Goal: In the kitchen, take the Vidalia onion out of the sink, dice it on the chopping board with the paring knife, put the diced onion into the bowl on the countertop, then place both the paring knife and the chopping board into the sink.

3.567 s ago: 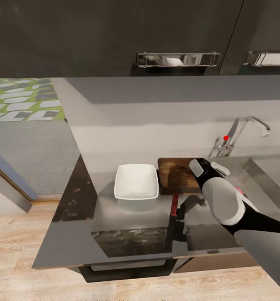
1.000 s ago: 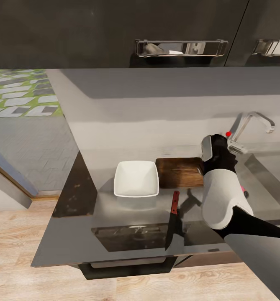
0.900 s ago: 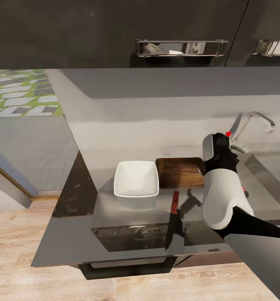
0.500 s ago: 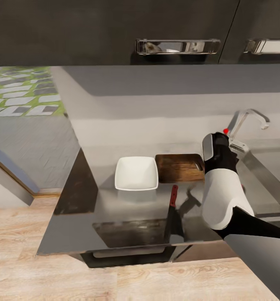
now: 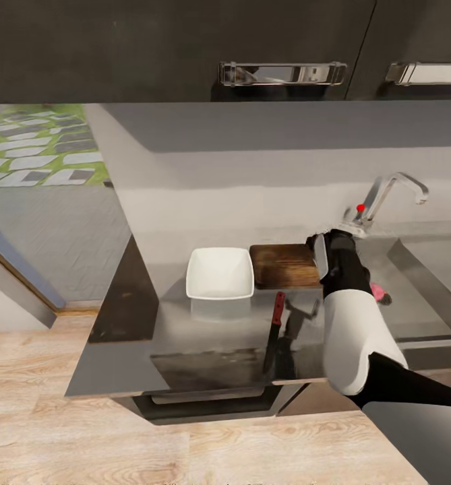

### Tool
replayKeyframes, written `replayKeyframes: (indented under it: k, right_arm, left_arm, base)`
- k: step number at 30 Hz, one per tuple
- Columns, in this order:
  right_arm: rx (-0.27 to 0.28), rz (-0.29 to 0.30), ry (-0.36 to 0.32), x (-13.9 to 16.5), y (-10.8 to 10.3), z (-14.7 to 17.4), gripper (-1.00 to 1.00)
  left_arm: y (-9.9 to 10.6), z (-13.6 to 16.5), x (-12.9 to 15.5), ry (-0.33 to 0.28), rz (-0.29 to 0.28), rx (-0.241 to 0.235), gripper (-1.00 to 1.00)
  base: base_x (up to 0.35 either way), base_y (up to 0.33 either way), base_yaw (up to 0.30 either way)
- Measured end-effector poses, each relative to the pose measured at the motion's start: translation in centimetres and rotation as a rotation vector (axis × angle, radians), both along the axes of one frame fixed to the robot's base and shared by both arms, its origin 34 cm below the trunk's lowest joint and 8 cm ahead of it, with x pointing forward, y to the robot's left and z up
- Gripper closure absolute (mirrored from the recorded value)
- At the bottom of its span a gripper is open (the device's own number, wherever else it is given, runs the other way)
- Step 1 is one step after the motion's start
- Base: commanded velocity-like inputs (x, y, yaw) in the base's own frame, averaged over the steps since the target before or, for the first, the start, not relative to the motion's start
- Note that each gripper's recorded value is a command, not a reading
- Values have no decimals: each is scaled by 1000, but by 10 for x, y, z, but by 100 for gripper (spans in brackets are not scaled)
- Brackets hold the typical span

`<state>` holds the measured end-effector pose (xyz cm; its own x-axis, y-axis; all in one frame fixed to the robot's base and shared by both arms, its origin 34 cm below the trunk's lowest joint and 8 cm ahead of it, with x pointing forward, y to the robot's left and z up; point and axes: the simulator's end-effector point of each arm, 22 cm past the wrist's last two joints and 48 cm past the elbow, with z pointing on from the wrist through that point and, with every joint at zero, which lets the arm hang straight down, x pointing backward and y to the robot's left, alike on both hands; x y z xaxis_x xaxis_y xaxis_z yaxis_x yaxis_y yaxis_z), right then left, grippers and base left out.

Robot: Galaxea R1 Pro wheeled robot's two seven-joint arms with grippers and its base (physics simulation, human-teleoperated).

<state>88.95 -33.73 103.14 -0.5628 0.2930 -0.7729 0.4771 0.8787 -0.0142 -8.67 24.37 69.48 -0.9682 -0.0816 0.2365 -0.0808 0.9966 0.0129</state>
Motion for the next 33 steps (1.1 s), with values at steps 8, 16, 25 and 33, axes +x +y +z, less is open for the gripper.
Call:
replayKeyframes:
  k: [8, 16, 25, 33]
  right_arm:
    - [-5, 159, -71, -25, 4, -14, -100]
    - [-52, 256, -177, -88, 3, -5, -100]
    - [-73, 330, -242, -111, 12, -3, -100]
    - [-77, 333, -234, -117, 11, -11, -100]
  left_arm:
    - [0, 0, 0, -1, 0, 0, -100]
    - [0, -1, 3, -6, 1, 0, -100]
    - [0, -1, 3, -7, 1, 0, -100]
    - [0, -1, 4, -8, 1, 1, -100]
  base:
    - [-68, 0, 0]
    - [-3, 0, 0]
    - [-123, 0, 0]
    - [-338, 0, 0]
